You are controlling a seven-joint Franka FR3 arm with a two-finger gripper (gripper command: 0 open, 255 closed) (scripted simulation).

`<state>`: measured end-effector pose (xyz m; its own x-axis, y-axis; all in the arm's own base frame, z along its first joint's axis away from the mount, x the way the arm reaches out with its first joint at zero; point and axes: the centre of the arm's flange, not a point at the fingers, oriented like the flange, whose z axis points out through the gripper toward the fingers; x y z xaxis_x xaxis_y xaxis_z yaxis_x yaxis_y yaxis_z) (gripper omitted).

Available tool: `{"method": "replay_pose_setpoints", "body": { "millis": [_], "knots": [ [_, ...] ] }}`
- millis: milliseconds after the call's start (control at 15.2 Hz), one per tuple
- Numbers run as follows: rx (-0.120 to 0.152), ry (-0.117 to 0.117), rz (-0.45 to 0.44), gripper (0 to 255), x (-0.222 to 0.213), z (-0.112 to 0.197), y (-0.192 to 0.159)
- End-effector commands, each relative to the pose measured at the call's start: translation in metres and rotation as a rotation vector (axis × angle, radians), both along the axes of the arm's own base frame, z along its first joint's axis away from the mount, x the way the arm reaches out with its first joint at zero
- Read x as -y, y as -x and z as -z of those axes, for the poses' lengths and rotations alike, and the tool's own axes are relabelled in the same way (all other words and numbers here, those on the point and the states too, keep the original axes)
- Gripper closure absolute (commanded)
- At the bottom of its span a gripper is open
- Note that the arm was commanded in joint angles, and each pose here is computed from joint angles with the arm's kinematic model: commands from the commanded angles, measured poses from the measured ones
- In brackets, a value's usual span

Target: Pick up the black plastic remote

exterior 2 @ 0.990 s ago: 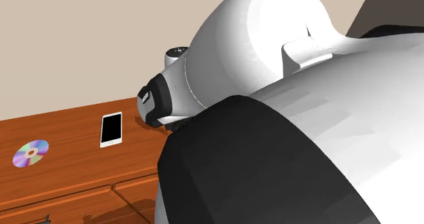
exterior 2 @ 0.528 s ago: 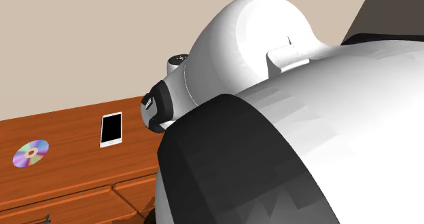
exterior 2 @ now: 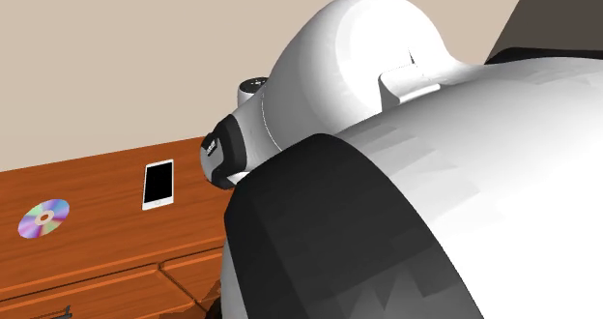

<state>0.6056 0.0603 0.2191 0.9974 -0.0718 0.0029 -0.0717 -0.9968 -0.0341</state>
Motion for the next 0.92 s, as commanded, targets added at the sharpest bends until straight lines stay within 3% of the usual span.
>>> {"method": "replay_pose_setpoints", "body": {
  "millis": [0,858],
  "knots": [
    [-0.002,-0.001,-0.002,255,-0.003,-0.003,0.000],
    [-0.002,-0.001,-0.002,255,-0.003,-0.072,0.000]
  ]
}}
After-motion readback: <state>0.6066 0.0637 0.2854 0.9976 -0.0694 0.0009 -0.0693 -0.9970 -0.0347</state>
